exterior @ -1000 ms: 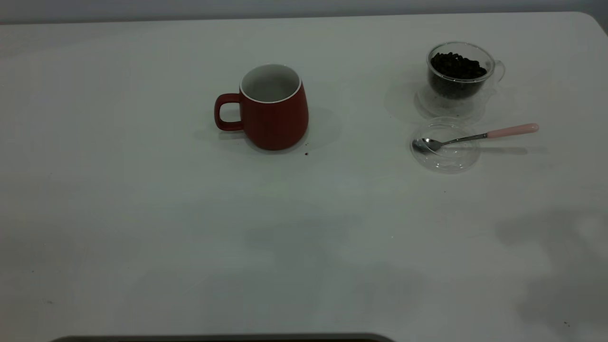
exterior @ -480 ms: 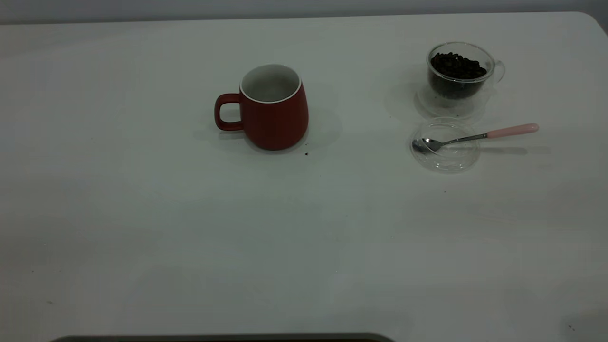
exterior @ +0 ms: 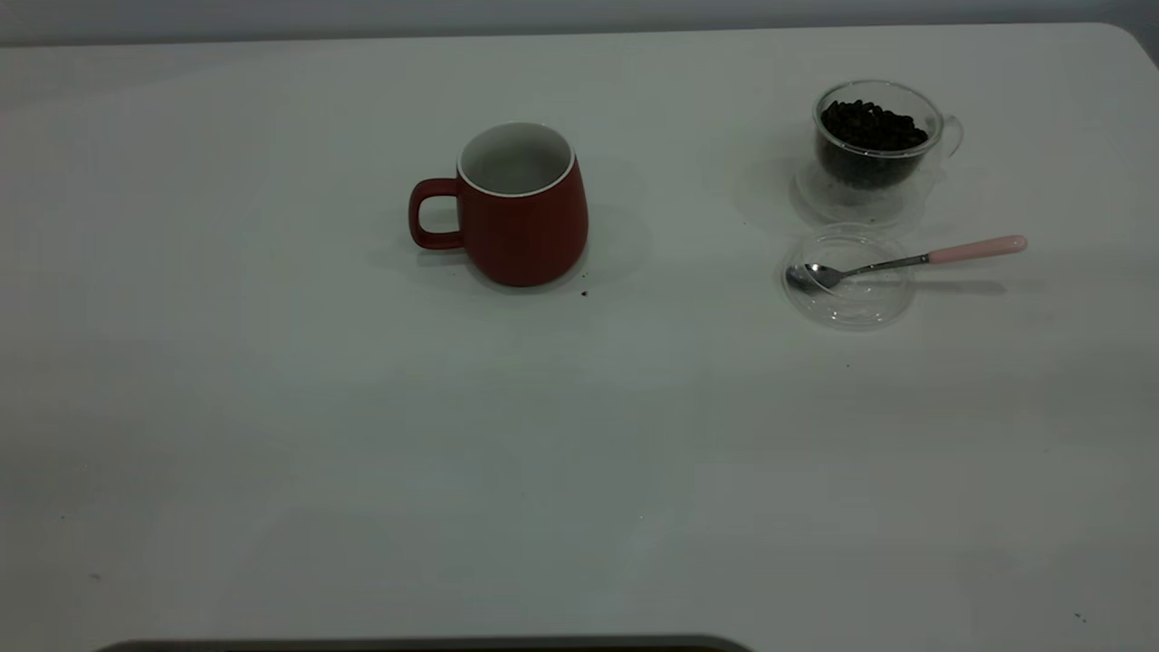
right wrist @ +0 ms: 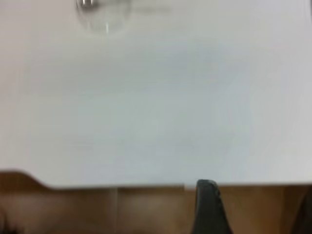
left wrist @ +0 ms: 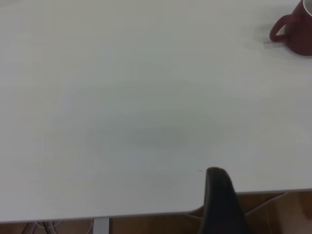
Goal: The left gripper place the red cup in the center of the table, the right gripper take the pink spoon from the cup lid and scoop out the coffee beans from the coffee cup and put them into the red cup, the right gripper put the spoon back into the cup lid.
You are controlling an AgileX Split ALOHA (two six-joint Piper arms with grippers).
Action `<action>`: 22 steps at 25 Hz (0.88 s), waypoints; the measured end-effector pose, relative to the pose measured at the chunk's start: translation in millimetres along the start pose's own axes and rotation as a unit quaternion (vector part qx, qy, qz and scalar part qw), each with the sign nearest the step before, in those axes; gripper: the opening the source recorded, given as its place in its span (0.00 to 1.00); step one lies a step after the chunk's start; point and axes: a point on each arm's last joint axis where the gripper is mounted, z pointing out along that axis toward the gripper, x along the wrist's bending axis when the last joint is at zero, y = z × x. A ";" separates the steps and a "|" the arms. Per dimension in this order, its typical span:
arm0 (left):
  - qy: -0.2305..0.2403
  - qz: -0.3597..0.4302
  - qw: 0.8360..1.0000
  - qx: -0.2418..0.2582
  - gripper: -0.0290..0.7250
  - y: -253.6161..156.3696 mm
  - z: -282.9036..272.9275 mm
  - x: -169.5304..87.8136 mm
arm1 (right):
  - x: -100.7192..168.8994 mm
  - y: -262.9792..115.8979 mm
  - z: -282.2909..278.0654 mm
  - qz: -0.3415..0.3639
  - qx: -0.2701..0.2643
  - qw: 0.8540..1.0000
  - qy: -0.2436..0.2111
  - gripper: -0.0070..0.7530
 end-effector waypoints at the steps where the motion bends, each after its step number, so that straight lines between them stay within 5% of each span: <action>1: 0.000 0.000 1.000 0.000 0.71 0.0 0.0 0.0 | 0.7 -4.0 -5.6 -0.002 -0.022 1.000 -0.001 0.75; 6: 0.000 0.000 1.000 0.000 0.71 0.0 0.0 0.0 | 3.2 -23.8 -26.6 -0.009 -0.114 0.993 -0.005 0.75; 22: 0.000 0.000 1.000 0.000 0.71 0.0 0.0 0.0 | 4.7 -25.9 -28.2 -0.006 -0.120 0.993 0.002 0.75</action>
